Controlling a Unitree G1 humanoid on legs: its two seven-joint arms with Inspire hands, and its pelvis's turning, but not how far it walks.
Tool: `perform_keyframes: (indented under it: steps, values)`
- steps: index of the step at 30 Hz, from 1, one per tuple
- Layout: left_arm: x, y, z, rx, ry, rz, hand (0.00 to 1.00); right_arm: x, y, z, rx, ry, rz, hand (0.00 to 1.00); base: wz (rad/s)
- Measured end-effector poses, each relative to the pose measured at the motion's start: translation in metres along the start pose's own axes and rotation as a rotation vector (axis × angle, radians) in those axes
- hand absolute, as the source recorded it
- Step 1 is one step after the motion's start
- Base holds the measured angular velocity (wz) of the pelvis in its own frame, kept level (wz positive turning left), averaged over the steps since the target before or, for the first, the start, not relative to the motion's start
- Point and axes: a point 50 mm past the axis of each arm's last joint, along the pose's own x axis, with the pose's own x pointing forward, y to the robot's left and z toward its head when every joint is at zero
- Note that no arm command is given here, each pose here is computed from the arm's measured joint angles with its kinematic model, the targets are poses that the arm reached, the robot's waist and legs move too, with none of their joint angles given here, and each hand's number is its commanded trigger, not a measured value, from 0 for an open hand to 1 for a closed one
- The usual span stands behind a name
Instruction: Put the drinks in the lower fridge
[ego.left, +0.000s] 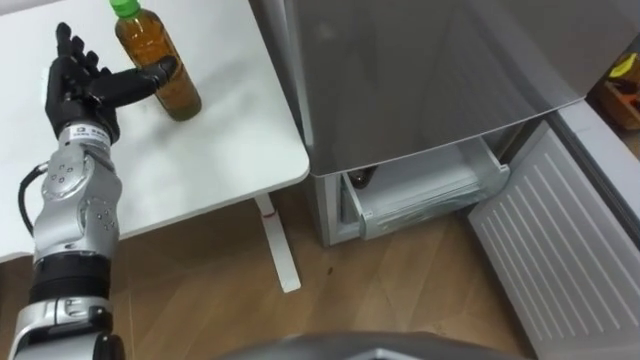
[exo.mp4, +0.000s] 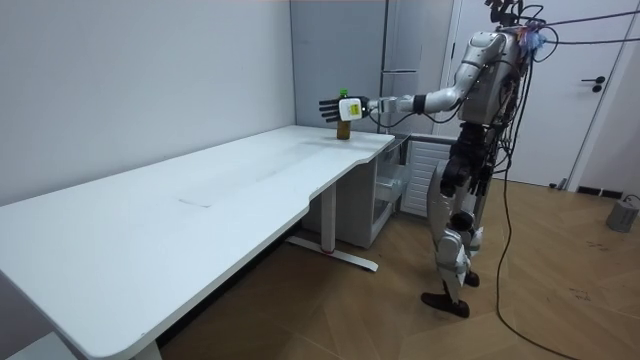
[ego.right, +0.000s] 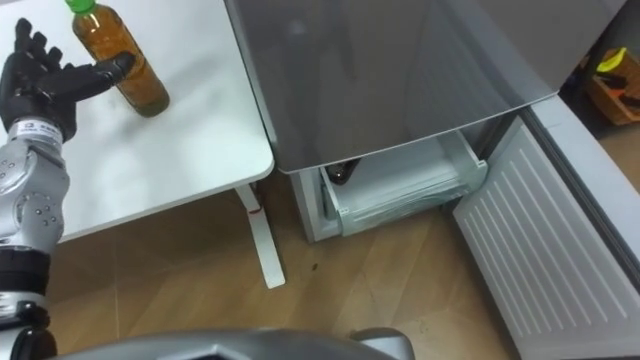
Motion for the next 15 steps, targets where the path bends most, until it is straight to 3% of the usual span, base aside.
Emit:
perform_keyframes:
  steps: [15]
  values:
    - [0.004, 0.004, 0.007, 0.005, -0.011, 0.066, 0.00, -0.001, -0.006, 0.007, 0.033, -0.024, -0.017, 0.00, -0.03]
